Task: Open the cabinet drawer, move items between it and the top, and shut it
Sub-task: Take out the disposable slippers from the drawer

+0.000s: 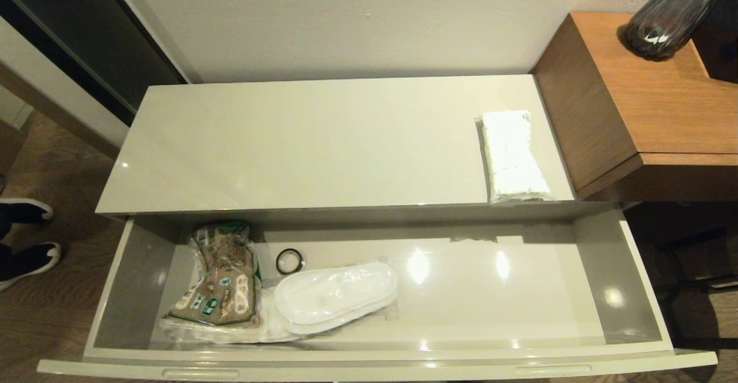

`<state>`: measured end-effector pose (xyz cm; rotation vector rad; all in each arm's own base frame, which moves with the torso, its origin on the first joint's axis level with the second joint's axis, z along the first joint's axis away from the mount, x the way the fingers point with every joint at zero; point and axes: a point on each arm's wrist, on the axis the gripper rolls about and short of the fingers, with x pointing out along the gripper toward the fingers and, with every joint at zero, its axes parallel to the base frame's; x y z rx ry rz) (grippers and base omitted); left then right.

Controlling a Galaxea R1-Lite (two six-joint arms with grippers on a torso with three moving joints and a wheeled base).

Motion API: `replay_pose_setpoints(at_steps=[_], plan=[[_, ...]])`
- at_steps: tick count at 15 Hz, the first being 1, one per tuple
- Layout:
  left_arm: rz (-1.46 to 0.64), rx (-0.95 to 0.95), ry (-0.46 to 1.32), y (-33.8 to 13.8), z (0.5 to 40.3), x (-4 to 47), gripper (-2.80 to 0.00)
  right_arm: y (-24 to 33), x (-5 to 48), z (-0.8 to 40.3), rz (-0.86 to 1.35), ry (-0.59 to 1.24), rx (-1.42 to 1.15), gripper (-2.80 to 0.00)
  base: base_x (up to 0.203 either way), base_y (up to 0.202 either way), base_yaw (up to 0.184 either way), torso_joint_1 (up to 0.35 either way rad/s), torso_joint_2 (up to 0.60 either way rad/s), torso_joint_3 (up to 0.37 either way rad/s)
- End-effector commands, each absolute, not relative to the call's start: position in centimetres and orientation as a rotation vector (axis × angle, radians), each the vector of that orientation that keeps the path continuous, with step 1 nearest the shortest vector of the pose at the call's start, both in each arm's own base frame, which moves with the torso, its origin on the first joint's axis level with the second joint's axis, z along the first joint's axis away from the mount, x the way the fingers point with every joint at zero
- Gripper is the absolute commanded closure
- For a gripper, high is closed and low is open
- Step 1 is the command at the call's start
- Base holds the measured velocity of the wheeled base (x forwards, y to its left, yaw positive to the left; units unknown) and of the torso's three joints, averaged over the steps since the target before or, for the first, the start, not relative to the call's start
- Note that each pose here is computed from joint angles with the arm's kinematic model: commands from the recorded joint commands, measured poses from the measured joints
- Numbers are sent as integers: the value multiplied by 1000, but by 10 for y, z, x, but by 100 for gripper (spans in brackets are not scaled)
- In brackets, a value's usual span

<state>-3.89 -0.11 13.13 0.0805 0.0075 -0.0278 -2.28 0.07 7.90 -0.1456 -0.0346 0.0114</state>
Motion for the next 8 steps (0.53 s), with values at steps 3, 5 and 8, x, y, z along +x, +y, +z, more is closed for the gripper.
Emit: replay_pose_setpoints(at_steps=[3, 5, 8], plan=[[-46, 75, 194, -1, 183, -3, 0, 1, -23, 79, 13, -32, -148, 0, 0, 0, 0, 0, 0, 0], [-155, 60, 230, -3, 192, 8, 0, 1, -22, 79, 12, -31, -147, 0, 0, 0, 0, 0, 0, 0], [-271, 41, 268, -6, 203, 22, 0, 1, -22, 79, 11, -30, -146, 0, 0, 0, 0, 0, 0, 0]])
